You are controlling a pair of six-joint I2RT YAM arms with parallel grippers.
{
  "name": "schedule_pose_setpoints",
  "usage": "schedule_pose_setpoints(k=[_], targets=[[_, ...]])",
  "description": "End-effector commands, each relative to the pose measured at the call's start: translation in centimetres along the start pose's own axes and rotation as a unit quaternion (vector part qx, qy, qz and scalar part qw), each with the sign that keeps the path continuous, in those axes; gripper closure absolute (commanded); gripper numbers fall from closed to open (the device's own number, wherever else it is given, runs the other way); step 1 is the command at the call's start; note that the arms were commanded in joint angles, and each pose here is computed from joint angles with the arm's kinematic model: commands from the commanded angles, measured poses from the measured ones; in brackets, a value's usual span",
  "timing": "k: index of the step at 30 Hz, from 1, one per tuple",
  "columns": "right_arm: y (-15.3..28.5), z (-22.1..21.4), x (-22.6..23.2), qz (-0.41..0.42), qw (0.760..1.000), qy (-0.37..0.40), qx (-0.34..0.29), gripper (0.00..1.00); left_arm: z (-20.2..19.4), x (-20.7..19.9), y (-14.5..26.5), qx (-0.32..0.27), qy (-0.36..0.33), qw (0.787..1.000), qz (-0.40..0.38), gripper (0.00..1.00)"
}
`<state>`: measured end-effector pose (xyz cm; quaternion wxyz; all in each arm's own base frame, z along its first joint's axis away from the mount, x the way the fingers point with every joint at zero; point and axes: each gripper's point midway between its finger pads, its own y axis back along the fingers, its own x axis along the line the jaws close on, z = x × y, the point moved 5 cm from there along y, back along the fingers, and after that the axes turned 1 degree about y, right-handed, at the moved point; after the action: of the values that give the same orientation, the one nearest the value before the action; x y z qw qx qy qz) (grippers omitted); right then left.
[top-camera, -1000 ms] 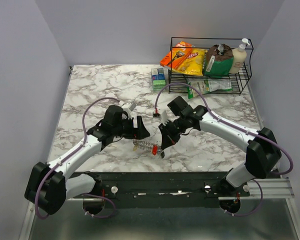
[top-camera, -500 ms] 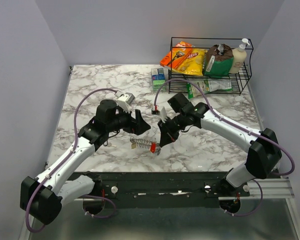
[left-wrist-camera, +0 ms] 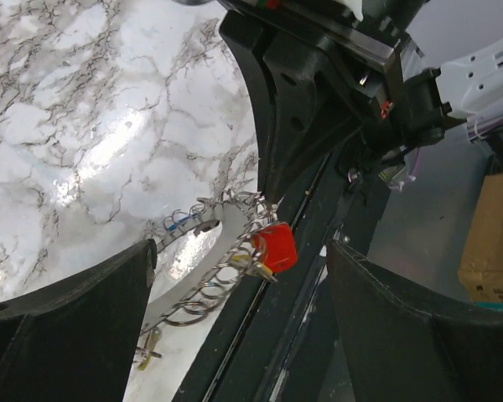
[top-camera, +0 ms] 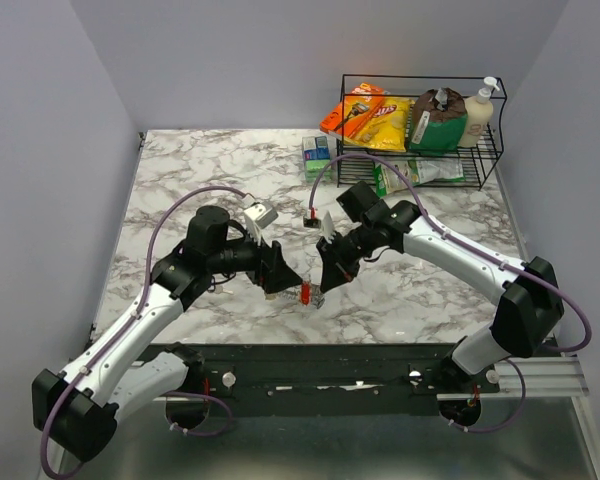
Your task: Put the keys on the keyring
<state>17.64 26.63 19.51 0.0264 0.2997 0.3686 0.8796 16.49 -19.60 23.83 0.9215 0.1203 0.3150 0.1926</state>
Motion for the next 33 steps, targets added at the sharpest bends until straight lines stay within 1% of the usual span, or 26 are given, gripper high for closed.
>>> schedule_pose_setpoints(k=[1,2,9,14,17,22,24,28,33], targets=[[0.8,0.9,1.0,0.028,0.999,0.016,-0.014,1.00,-0.9,-1.2,0.5,0.041,-0.034,0.998,-0.025,0.10],[0.8,1.1,1.2,0.032,0.999,0.019,-0.016,1.00,-0.8,-0.8,0.3,0.043,-0.036,0.998,-0.008,0.10],[0.8,0.9,1.1,0.034,0.999,0.019,-0.013,0.99,-0.5,-0.3,-0.7,0.054,-0.061,0.996,0.040,0.12],[0.4,0.7,0.9,0.039,0.999,0.018,-0.011,1.00,-1.1,0.2,-1.8,0.072,-0.059,0.994,0.053,0.15],[0.4,0.6,1.0,0.042,0.999,0.023,-0.017,1.00,-1.3,0.0,-2.2,0.066,-0.059,0.995,0.046,0.16],[1.1,1.1,1.7,0.048,0.996,0.053,-0.046,1.00,-1.2,-0.4,-2.1,0.029,-0.059,0.997,0.032,0.17],[1.3,1.4,2.1,0.059,0.994,0.066,-0.057,0.99,-1.0,-0.7,-2.0,0.014,-0.061,0.998,0.024,0.17],[1.7,1.8,2.9,0.082,0.989,0.092,-0.077,1.00,-1.0,-1.2,-2.0,0.009,-0.055,0.998,0.007,0.19],[2.3,2.3,3.8,0.106,0.983,0.119,-0.093,1.00,-0.4,-2.4,-1.5,-0.012,-0.064,0.998,-0.020,0.20]])
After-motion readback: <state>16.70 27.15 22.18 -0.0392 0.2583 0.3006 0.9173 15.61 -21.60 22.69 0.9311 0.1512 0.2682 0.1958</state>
